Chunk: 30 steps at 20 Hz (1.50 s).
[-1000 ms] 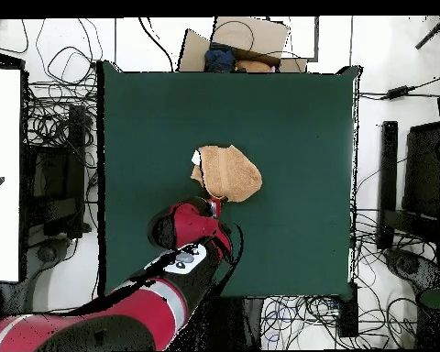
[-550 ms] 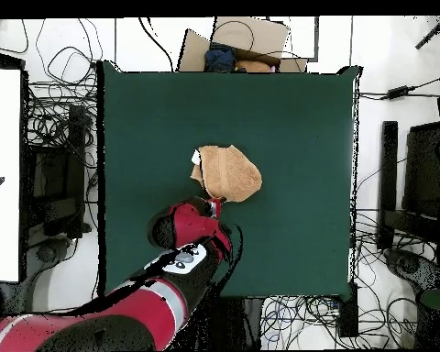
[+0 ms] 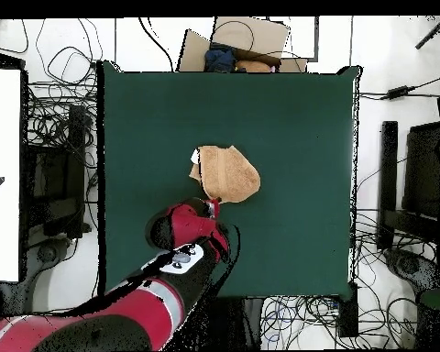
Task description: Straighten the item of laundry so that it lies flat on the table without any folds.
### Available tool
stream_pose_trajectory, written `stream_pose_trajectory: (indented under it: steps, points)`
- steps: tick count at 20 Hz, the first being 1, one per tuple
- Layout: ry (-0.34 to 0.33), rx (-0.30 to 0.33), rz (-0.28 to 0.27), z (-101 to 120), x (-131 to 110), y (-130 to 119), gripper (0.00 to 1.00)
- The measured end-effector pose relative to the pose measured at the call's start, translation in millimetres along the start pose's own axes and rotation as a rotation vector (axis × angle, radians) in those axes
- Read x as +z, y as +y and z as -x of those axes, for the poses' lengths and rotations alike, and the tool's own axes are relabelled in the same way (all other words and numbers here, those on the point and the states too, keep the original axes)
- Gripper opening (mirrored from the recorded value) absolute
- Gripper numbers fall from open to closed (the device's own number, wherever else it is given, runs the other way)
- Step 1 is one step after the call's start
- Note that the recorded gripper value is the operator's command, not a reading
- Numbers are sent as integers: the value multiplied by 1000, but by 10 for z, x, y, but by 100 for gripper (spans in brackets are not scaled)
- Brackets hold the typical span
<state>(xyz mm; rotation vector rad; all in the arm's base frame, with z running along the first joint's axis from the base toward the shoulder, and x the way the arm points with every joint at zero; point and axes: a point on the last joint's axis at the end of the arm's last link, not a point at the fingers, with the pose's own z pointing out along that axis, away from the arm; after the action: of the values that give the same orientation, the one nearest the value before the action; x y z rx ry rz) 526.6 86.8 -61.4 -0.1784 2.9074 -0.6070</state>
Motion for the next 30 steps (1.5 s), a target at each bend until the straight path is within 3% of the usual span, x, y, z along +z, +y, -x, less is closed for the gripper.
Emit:
stream_pose_trajectory:
  steps: [14, 22, 26, 30]
  points:
    - [-5, -13, 2, -2, -33, 73, 0]
    - [55, -27, -8, -89, -142, 217, 0]
    - [109, -66, -16, -218, -252, 406, 0]
    - [109, -88, -25, -257, -298, 493, 0]
